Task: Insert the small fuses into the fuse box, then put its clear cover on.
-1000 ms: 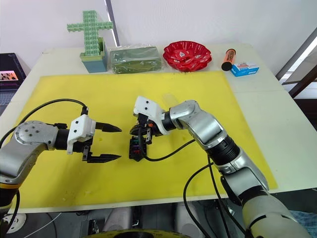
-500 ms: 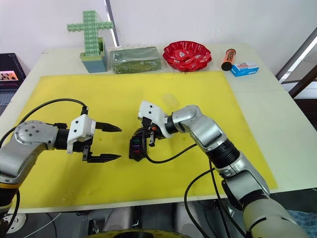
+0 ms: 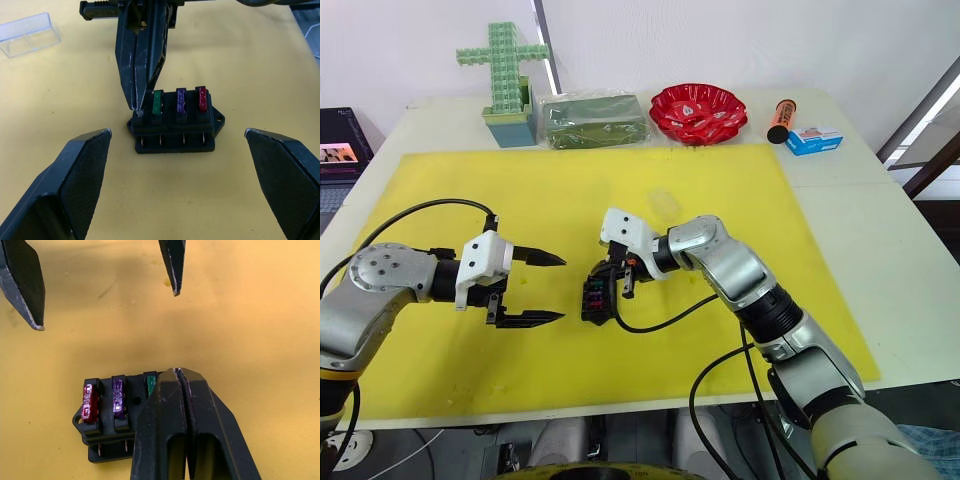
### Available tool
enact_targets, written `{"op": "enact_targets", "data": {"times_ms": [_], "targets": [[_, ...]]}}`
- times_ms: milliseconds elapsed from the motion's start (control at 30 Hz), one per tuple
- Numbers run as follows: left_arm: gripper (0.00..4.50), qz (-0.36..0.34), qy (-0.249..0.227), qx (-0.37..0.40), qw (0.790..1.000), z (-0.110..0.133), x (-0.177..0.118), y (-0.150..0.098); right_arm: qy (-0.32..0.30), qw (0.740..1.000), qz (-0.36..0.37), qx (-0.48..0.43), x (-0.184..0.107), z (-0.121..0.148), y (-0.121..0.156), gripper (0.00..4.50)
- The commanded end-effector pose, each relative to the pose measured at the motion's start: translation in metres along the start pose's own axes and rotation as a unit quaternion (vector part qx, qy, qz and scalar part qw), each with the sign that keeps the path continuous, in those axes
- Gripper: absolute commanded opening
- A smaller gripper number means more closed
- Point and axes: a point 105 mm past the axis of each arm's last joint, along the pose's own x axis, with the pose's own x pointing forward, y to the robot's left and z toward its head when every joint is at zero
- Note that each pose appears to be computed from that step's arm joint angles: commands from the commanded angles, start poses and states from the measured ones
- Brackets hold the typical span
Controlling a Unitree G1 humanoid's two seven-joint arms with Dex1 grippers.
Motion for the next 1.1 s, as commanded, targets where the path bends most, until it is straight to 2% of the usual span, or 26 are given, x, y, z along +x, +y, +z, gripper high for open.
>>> {"op": "enact_targets", "data": {"times_ms": [33,367,567,700,867,1100], "targets": [[4.50,0.011,-0.005,0.021,1.000,0.008,-0.004,0.003,0.067,0.997,0.014,0.046,0.008,-0.034,0.006,0.03],[4.50,0.013,-0.010,0.023,1.000,0.008,-0.001,0.004,0.125,0.989,0.016,0.077,0.012,-0.053,0.012,0.03],[4.50,0.011,-0.011,0.025,1.000,0.008,0.000,0.005,0.124,0.989,0.018,0.074,0.008,-0.050,0.012,0.03],[4.50,0.005,-0.014,0.029,0.999,0.010,0.002,0.006,0.106,0.992,0.013,0.065,0.006,-0.037,0.009,0.03],[4.50,-0.007,-0.013,0.036,0.999,0.013,0.003,0.009,0.135,0.988,0.013,0.075,0.007,-0.050,0.014,0.03],[4.50,-0.019,-0.006,0.038,0.999,0.013,-0.001,0.006,0.146,0.985,0.013,0.091,0.018,-0.052,0.016,0.03]]}}
